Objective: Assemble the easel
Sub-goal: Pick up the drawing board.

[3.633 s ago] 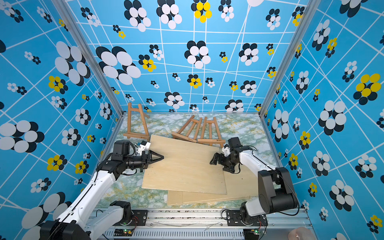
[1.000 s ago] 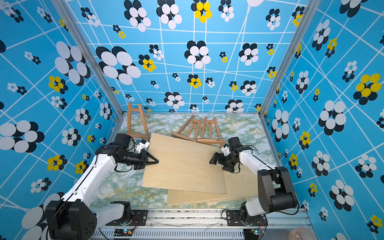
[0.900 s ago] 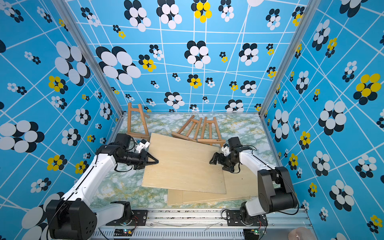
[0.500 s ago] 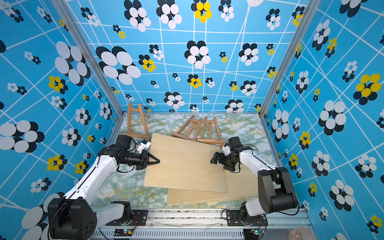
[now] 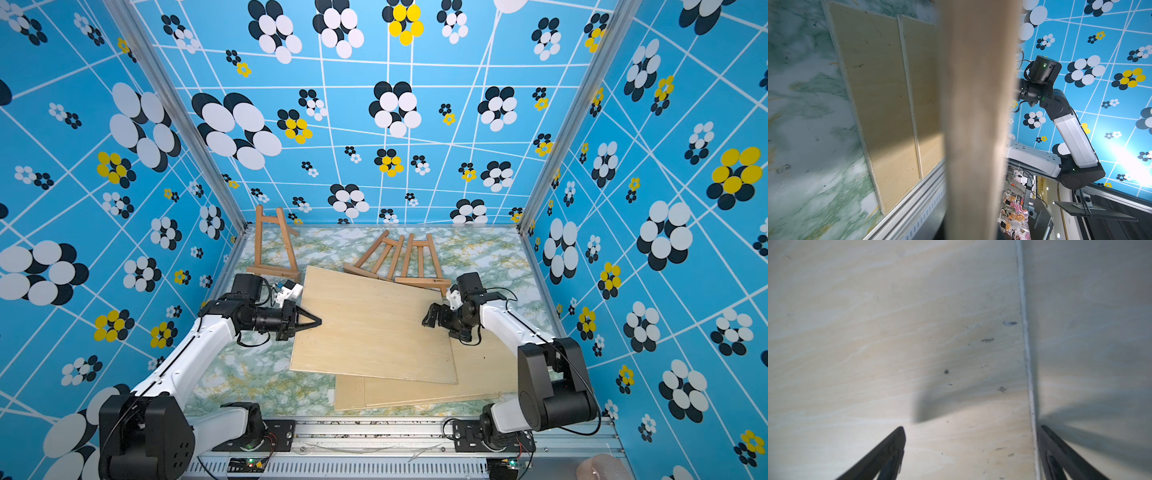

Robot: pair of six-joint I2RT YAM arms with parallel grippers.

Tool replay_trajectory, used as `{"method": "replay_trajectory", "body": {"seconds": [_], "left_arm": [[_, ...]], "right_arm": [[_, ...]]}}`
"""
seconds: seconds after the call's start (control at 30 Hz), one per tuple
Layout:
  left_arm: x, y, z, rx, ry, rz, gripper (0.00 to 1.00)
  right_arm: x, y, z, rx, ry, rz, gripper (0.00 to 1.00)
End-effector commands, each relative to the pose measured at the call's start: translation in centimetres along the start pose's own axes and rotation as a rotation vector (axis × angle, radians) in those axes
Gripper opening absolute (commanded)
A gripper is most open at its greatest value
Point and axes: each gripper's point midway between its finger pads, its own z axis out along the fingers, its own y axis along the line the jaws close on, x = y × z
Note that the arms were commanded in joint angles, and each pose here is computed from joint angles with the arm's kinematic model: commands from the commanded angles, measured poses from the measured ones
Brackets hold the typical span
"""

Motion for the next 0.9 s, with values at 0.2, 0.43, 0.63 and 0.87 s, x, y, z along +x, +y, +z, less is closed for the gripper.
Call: {"method": "replay_trajectory", "body": {"seconds": [0.2,0.43,0.63,0.87], "left_arm": [[-0.9,-1.8,-1.1,0.12,-0.074,-0.043,0.0],[-1.1,-2.9,-1.4,0.178,-0.092,-0.041,0.0],[-1.4,-3.2,-1.9,0.179,-0.132,-0.033,0.0],[-1.6,-2.7,-1.8,0.17,-0.143,-0.039,0.0]], "right_arm": [[-2.5,3.0,-6.9,-0.007,-0.212,-0.017,0.99],[-2.5,4.4,-11.4,-0.039,-0.315,0.038,1.0],[0.4,5.8,-13.5,-0.197,-0.327,0.253,0.99],[4.2,5.2,-12.3,-0.525,-0.392,0.693,0.94]]}}
